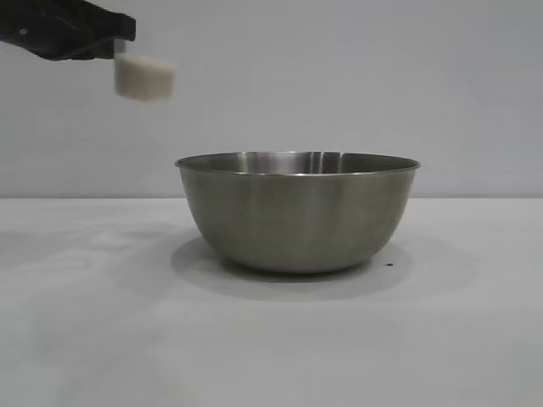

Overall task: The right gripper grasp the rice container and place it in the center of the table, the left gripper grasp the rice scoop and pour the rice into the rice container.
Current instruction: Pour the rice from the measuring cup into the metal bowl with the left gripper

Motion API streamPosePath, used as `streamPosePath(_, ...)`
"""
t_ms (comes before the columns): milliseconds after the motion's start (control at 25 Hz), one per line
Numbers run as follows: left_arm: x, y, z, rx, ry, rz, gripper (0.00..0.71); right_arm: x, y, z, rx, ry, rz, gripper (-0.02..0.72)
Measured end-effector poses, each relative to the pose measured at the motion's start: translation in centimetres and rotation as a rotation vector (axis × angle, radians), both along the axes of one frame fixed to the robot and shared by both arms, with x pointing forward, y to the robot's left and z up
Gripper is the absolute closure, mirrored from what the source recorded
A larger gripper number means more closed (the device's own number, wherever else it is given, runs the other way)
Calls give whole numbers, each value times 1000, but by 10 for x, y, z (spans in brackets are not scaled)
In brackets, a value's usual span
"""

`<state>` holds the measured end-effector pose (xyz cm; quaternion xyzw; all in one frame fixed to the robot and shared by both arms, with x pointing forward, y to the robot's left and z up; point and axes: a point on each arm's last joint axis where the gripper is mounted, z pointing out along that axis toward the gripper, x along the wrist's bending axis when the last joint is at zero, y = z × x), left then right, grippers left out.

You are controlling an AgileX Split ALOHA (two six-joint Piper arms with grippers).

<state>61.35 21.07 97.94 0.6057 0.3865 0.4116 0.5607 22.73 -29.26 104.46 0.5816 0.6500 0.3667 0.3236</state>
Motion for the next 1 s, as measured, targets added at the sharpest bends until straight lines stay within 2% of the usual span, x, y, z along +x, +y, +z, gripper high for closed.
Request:
streamPosePath(280,-12,-41,-3,36,20,-113,710,0,0,0,0,0,0,225)
streamPosePath(400,-17,-54,-4,74,10,-153,710,0,0,0,0,0,0,225)
streamPosePath(720,-24,-69,-6,163,-10,-221,710,0,0,0,0,0,0,225)
streamPosePath(1000,-29,-78,-8,375,-98,-276,710,0,0,0,0,0,0,225)
